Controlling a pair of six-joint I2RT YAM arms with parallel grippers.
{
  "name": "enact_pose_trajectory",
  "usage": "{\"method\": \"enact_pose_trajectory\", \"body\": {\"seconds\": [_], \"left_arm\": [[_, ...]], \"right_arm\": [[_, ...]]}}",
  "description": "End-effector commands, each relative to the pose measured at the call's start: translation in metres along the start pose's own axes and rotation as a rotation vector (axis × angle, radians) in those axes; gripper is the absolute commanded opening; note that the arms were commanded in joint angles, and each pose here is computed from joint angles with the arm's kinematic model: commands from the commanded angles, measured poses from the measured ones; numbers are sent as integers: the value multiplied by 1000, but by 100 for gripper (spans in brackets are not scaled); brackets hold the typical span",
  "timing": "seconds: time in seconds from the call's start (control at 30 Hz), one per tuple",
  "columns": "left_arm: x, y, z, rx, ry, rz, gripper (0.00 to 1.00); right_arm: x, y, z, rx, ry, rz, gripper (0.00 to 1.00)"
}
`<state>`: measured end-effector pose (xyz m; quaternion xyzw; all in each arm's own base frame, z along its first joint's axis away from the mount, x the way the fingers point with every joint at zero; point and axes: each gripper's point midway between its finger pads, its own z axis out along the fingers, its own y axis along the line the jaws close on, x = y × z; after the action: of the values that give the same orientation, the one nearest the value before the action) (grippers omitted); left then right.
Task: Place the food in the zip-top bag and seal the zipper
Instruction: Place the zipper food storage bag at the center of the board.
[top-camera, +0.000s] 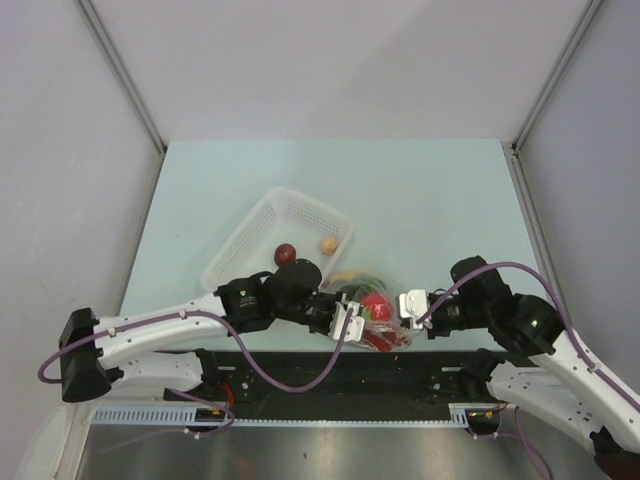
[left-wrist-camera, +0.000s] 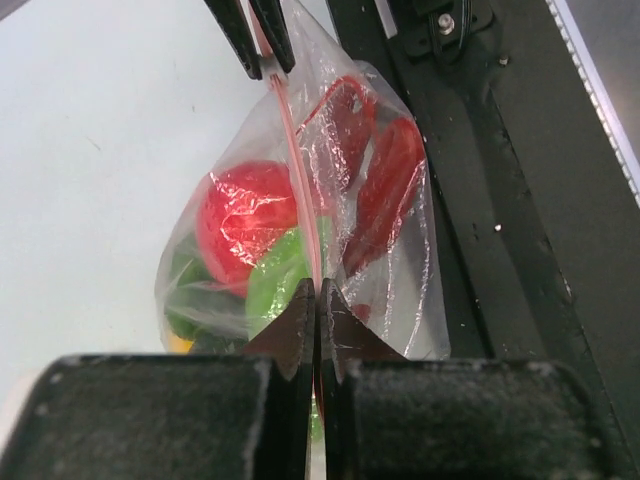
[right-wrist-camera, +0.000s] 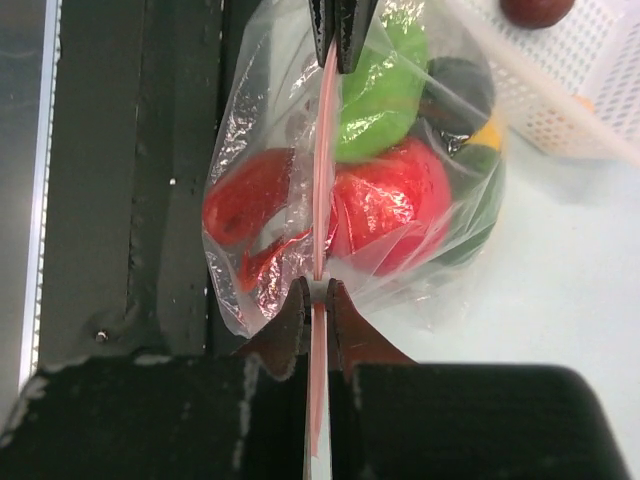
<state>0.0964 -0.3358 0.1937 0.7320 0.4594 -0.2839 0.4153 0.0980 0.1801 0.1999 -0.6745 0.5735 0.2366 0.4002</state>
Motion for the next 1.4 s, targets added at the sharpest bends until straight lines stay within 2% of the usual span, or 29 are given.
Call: {"method": "enact_pose_trajectory", "body": {"seconds": [0.0,0.33,0.57,0.73,1.13,1.37], "left_arm": [[13,-1,8,3,17,52,0],[47,-1,30,-20,66,92,0],[71,16,42,-45,107,90,0],[78,32,42,-57,116,85,0],[100,24,34,-43,160,65,0],[95,25,33,-43,148,58,0]], "right_arm": [[24,3,5,-16,84,-25,0],[52,9,9,-18,166,-28,0],[72,3,20,-5,224,-35,0],[85,-3,20,4,266,-33,0],[120,-15,7,27,343,-4,0],[117,-13,3,24,328,-14,0]]}}
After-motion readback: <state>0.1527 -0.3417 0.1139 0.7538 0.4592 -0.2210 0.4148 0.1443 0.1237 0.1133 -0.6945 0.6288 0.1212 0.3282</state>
